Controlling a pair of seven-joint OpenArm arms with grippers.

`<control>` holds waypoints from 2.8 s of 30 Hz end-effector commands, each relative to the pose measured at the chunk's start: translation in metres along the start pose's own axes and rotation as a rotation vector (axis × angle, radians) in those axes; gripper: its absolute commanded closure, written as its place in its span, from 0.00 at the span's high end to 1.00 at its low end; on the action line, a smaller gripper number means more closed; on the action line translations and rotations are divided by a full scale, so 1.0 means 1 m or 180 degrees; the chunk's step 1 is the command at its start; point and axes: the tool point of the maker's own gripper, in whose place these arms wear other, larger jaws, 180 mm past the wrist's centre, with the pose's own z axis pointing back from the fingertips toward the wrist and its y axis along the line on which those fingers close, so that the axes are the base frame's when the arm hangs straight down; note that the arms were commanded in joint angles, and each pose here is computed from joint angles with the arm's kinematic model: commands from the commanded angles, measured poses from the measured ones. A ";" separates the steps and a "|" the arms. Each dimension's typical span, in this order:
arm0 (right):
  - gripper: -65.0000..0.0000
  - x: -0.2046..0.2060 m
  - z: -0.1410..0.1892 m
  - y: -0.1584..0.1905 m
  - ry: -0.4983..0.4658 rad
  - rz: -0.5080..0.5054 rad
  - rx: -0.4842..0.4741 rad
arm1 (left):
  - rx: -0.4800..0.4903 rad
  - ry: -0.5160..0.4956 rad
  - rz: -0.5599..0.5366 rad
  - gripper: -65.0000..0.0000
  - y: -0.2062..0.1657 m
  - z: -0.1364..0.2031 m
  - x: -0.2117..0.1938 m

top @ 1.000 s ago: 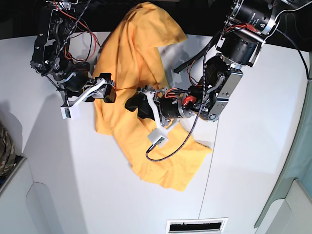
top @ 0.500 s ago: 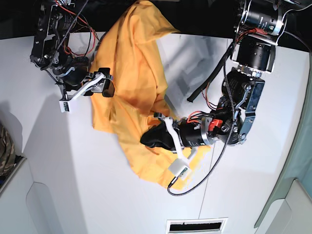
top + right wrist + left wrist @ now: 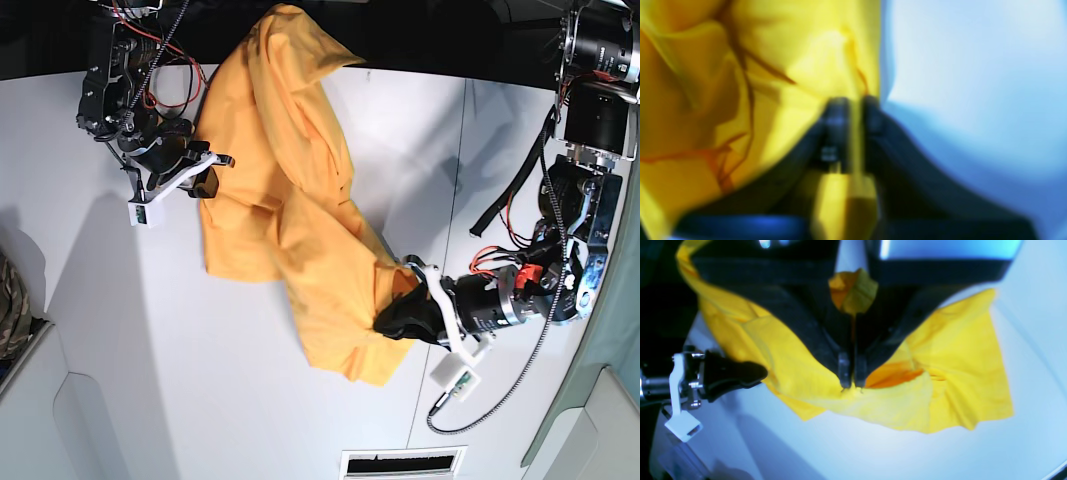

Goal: Layout the t-shirt on the table in an organized manner, then fold the t-shirt properly
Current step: 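Lift and stretch the shirt between both grippers, pulling apart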

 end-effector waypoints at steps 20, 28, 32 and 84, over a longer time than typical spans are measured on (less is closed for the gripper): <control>0.00 0.145 0.113 -0.079 -0.1218 0.0414 -0.0788 | 0.1013 -0.0049 -0.0303 0.01 0.107 0.112 0.032; 0.00 0.173 0.140 -0.112 -0.1441 0.0304 -0.1123 | 0.1548 -0.0448 -0.0559 0.41 0.133 0.123 0.057; 0.36 0.162 0.135 -0.111 -0.1264 0.0170 -0.1063 | 0.1628 -0.0315 -0.0346 0.45 0.144 0.114 0.034; 0.00 0.012 0.134 -0.110 -0.0396 -0.0118 -0.0594 | 0.0601 0.0106 0.0227 0.00 0.067 0.102 -0.061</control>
